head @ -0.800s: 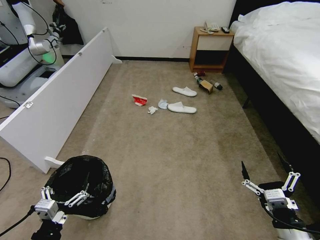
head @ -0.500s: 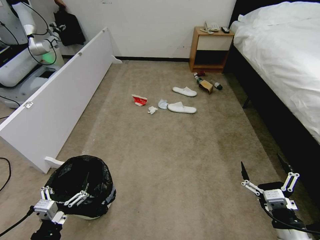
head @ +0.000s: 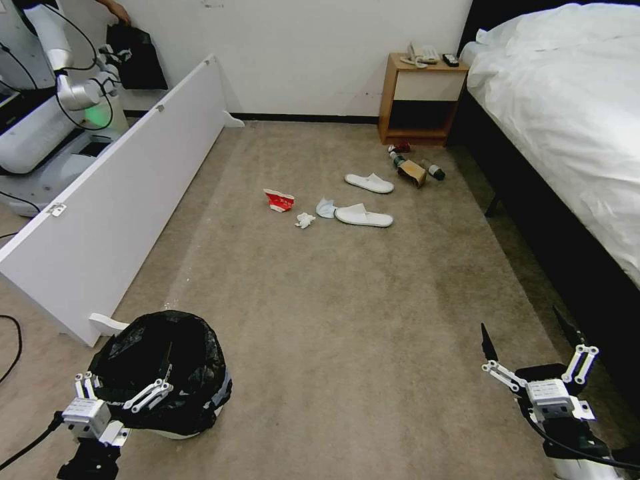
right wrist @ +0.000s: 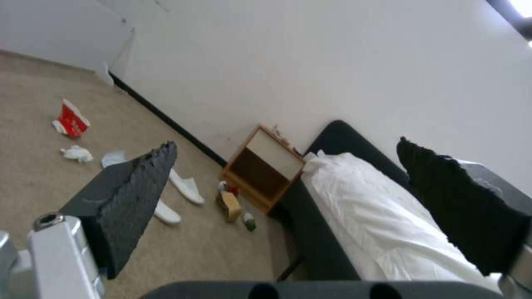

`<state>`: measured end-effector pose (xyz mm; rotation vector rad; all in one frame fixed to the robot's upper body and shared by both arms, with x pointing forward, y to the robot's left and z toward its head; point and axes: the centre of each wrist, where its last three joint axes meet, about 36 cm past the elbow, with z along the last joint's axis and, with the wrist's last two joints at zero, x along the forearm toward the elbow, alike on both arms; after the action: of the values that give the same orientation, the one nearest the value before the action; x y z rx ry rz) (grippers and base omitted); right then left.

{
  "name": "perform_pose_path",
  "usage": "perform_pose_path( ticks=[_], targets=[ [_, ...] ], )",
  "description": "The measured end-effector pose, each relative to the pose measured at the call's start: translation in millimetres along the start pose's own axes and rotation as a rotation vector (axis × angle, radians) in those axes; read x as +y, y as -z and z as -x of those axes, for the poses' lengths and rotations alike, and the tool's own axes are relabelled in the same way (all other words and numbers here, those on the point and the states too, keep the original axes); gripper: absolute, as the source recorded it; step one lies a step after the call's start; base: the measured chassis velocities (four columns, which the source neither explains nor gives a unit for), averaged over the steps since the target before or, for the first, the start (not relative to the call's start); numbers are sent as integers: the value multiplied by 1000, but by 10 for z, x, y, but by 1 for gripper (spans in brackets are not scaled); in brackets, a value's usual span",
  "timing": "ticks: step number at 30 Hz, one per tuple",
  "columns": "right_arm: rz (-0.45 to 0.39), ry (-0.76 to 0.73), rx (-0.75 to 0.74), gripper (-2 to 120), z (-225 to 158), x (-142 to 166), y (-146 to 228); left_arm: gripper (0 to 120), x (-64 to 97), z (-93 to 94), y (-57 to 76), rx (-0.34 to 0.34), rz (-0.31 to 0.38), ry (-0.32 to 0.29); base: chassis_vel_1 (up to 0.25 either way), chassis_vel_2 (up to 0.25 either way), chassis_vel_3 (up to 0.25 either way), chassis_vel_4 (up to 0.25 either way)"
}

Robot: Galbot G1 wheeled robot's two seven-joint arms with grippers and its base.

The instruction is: Pick up the trash bin, then pick up the garbage from the floor and place it into the trash bin.

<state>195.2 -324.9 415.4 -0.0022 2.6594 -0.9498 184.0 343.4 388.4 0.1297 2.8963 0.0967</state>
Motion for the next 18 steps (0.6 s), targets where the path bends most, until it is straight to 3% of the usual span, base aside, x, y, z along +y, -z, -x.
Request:
perform_pose_path(
  ticks=[18],
  targets=[
    [12, 11, 0, 100, -18, 39, -56, 100, 17, -27, -74, 24, -4, -2, 3, 9, 5, 3]
  ],
)
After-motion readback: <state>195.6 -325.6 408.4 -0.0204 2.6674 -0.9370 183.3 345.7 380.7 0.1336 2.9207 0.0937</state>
